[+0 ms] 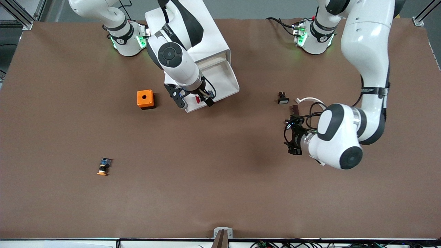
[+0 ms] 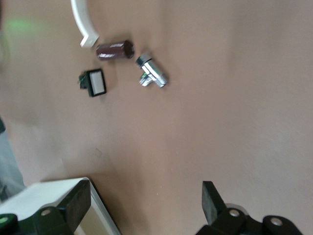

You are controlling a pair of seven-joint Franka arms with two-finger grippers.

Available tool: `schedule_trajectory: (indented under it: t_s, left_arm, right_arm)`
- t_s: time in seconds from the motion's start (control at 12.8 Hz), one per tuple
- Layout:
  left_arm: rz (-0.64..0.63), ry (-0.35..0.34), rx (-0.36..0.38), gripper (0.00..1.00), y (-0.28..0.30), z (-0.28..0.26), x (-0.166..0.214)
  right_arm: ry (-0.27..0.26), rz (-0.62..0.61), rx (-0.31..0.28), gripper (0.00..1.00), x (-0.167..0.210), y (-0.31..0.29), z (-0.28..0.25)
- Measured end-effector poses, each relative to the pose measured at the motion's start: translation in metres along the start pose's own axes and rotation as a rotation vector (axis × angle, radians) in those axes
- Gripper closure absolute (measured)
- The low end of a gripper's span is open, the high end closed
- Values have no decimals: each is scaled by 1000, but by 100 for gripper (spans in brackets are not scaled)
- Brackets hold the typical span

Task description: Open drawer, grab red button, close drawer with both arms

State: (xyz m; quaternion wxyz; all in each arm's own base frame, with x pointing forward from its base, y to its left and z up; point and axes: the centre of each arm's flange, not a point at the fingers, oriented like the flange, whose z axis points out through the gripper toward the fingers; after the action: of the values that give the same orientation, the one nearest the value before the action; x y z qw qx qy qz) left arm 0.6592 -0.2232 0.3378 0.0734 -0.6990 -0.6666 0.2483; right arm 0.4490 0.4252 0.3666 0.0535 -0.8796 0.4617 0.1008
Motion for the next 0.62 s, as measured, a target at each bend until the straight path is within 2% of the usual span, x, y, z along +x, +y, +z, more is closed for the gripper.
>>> schedule_trajectory:
  t_s: [0.23,0.47,0.62]
  left_arm:
    - [139,48,-65,0,-18,-40,3]
    - [399,95,-69,0,-23,-48,5]
    - [541,115,-56,0,-23,-45,3]
  right_arm:
    - [10,-1,24,0,-10,9,21]
    - [12,-1,23,2,-13,12,25]
    - [12,0,28,24,-12,11,26]
